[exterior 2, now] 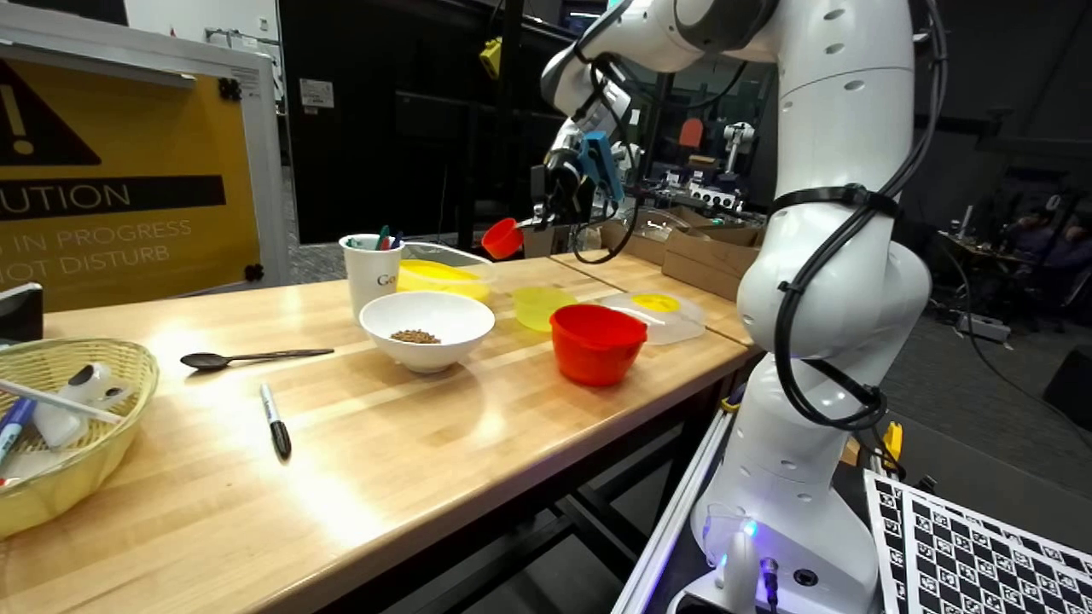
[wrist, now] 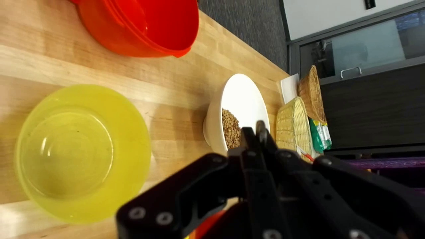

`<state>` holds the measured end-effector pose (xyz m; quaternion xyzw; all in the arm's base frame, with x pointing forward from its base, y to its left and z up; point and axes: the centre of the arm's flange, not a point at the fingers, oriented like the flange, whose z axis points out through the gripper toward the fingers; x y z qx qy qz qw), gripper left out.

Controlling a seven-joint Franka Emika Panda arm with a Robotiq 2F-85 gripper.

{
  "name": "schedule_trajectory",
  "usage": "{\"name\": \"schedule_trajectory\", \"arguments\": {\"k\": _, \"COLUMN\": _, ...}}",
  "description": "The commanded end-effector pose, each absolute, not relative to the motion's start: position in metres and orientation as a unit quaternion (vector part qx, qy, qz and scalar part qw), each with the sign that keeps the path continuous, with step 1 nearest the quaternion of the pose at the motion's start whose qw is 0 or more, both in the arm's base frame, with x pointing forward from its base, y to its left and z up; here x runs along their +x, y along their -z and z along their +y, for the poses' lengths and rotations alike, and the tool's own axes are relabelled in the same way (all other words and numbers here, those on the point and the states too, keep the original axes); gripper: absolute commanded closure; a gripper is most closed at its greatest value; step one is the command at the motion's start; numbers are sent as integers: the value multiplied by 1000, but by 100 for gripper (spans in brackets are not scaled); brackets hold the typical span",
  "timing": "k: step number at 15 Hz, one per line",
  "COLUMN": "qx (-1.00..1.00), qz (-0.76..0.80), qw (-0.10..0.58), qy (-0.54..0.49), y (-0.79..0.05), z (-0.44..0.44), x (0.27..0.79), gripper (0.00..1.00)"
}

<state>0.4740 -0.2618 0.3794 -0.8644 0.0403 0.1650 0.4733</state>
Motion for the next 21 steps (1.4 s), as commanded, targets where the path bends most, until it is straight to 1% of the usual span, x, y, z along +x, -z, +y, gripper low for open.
{"name": "schedule_trajectory", "arguments": {"k": 1, "qx": -869, "qz": 45, "qw": 468, "qy": -157, "y": -384, "z": -260, "x": 446, "gripper": 99}}
{"name": "schedule_trajectory", "arguments": {"k": 10, "qx": -868, "qz": 68, "qw": 463, "qy": -165, "y": -372, "z": -264, "x": 408, "gripper": 99}}
{"name": "schedule_trajectory", "arguments": {"k": 21, "qx": -873, "qz": 92, "qw": 455, "qy": -151, "y": -372, "z": -263, "x": 361, "gripper": 99}}
